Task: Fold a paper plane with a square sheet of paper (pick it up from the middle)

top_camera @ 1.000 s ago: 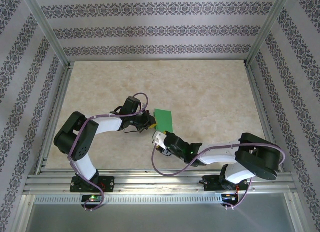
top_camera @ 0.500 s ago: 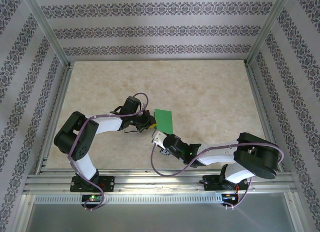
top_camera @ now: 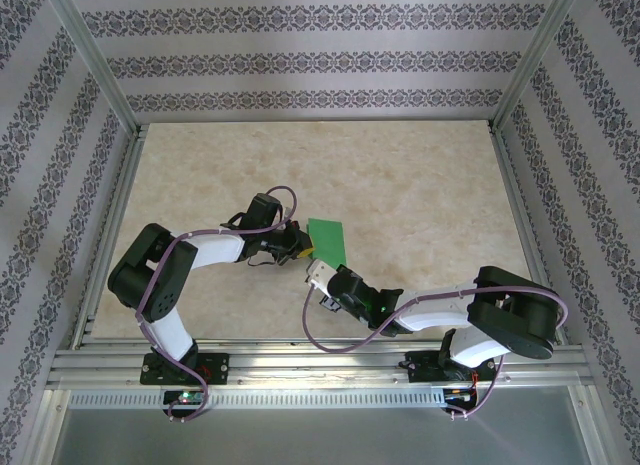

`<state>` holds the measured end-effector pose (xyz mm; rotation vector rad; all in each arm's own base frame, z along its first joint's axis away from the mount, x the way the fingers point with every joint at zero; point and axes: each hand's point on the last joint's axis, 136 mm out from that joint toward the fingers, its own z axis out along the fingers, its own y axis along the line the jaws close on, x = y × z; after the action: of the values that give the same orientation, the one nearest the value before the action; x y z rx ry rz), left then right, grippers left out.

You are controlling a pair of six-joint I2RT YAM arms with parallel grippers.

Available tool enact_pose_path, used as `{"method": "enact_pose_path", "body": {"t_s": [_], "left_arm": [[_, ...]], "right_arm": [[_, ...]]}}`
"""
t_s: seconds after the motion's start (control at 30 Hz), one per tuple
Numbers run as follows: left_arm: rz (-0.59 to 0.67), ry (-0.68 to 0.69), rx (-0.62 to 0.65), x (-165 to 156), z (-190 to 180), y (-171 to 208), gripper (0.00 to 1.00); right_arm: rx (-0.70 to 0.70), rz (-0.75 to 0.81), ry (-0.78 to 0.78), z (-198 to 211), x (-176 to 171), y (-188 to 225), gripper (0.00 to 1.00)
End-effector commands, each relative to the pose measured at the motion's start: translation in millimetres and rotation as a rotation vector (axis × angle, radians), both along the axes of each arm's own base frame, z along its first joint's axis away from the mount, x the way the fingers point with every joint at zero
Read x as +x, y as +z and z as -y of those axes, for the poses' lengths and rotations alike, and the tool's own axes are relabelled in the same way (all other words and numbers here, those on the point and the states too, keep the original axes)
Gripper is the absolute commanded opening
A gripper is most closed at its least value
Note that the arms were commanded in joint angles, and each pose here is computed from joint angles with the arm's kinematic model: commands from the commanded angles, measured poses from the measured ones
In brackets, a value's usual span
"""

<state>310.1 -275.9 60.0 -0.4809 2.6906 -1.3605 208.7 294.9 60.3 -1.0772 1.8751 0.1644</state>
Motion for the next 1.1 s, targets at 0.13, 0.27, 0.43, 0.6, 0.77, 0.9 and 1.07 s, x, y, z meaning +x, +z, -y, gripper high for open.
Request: {"method": "enact_pose_path", "body": {"t_s": [0.13,0.27,0.43,0.6,0.77,0.9,1.07], "left_arm": [[0.032,0.033,0.109,-4.4,-21.7,8.7,0.25],[0.098,0.078,0.213,3.0,-47.8,24.9,0.32],[0.205,0.009,0.216,23.8,-36.8,53.6,0.32],[0.184,-0.118,0.112,40.7,-1.3,51.6,0.21],[0.132,-0.178,0.102,50.1,16.8,21.9,0.15],[0.074,-0.234,0.126,44.9,22.0,-3.4,0.13],[0.035,-0.232,0.146,40.8,19.2,-33.0,0.13]], "right_arm": [[0.150,-0.135,-0.001,-5.5,-4.4,9.1,0.00],[0.282,-0.311,0.036,-13.8,-11.3,15.1,0.00],[0.386,-0.484,0.104,-25.8,-19.8,23.0,0.00],[0.431,-0.615,0.093,-32.1,-19.3,23.8,0.00],[0.475,-0.690,0.061,-34.5,-11.8,18.3,0.00],[0.499,-0.750,0.042,-34.4,-8.3,12.7,0.00],[0.516,-0.843,0.030,-34.2,-7.6,5.4,0.00]]}}
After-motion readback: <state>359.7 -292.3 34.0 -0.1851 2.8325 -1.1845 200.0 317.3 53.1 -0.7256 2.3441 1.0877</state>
